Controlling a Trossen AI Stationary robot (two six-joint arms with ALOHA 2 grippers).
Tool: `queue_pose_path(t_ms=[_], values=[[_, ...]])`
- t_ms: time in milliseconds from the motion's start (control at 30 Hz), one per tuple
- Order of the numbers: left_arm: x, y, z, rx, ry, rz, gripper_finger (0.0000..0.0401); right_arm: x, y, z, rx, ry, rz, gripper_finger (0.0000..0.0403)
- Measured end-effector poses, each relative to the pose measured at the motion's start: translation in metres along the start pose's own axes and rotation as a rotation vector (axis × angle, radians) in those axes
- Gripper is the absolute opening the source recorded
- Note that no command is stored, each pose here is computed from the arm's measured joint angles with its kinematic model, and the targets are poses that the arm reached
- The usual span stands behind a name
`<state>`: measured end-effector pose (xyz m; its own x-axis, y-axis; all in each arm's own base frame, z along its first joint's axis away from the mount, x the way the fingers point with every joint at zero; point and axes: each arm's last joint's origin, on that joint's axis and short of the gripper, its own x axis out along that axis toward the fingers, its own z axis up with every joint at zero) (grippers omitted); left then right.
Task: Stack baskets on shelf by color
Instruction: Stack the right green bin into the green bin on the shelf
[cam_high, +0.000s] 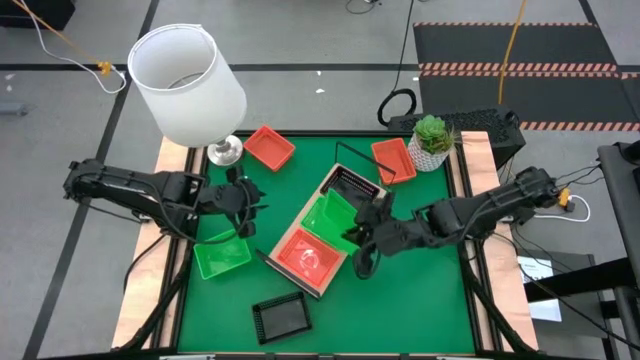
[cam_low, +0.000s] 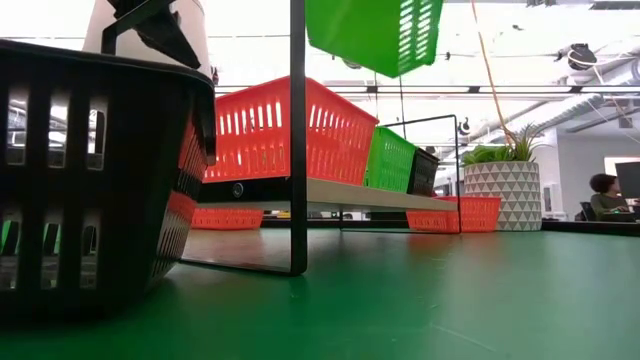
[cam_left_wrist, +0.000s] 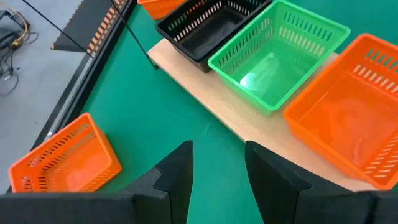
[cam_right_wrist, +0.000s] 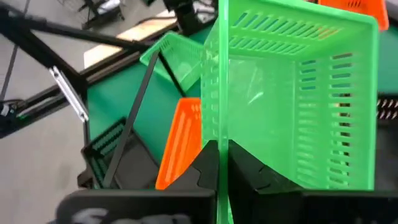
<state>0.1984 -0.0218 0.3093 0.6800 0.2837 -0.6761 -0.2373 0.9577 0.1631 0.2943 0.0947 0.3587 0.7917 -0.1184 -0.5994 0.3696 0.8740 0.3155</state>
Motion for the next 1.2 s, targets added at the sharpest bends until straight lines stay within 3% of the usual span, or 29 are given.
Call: queue_pose_path(t_ms=[167,333,633,967,1200], values=[[0.0,0.001,-0.001,0.006,0.01,0.025,0.0147,0.003,-0.003,0.016,-0.011,-0.057,0.002,0.0005],[0.0,0.003,-0.004,0.008,0.027,0.088,0.0147,0.016,0.01,0.026,-0.085,-0.121,0.078,0.0006],[0.0,0.004,-0.005,-0.004,0.039,0.108,0.0147,0.05,0.014,0.03,-0.072,-0.104,0.001,0.0006],[0.0,0.004,-0.006,-0.013,0.043,0.109,0.0147,0.072,0.013,0.019,-0.039,0.067,-0.13,0.0006],[0.0,0.004,-0.006,-0.014,0.039,0.108,0.0147,0.078,0.012,0.012,-0.029,0.132,-0.141,0.0006]])
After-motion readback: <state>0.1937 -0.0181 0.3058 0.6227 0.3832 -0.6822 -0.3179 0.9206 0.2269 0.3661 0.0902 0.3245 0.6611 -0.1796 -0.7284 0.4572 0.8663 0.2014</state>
